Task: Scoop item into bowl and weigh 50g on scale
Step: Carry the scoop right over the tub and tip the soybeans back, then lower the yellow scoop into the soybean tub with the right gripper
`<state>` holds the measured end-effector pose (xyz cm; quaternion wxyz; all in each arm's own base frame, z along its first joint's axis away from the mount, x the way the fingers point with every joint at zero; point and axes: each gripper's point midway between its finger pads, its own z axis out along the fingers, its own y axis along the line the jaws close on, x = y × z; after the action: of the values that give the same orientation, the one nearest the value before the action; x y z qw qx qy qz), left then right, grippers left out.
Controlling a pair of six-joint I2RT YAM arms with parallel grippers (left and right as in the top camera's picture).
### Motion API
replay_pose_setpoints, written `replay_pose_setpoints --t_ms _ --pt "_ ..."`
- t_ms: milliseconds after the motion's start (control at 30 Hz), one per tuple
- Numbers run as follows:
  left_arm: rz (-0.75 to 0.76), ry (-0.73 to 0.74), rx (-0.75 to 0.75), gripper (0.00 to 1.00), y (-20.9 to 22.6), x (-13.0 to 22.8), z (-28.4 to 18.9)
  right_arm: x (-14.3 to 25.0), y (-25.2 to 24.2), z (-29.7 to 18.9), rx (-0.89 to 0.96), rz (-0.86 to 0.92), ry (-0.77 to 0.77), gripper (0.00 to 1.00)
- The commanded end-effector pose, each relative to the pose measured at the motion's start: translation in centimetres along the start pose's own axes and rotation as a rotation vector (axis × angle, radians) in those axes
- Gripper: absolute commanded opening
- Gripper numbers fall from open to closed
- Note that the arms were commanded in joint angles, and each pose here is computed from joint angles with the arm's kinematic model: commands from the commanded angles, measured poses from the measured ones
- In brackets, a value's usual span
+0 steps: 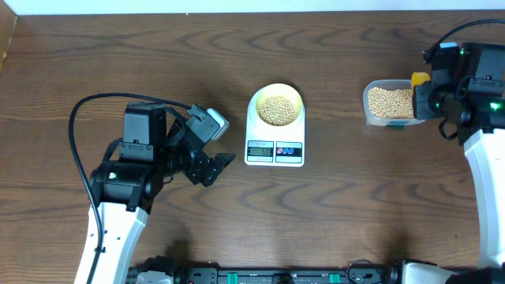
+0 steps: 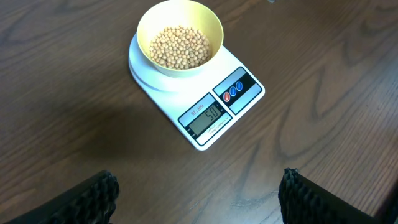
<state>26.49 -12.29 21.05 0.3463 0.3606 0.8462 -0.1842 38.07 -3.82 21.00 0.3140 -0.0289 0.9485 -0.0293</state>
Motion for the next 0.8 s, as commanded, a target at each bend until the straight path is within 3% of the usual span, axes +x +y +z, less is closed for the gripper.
replay_pose_setpoints --t_ms 0,367,767 --pt "0.006 0.005 0.001 0.84 0.0 0.2 0.0 0.5 0.0 2.0 -0.011 0.182 0.044 0.02" --pt "0.006 0.005 0.001 0.84 0.0 0.2 0.0 1.2 0.0 6.4 0.011 0.692 0.108 0.01" --pt "0.006 0.005 0.001 0.84 0.0 0.2 0.0 1.8 0.2 7.5 0.037 0.939 0.136 0.02"
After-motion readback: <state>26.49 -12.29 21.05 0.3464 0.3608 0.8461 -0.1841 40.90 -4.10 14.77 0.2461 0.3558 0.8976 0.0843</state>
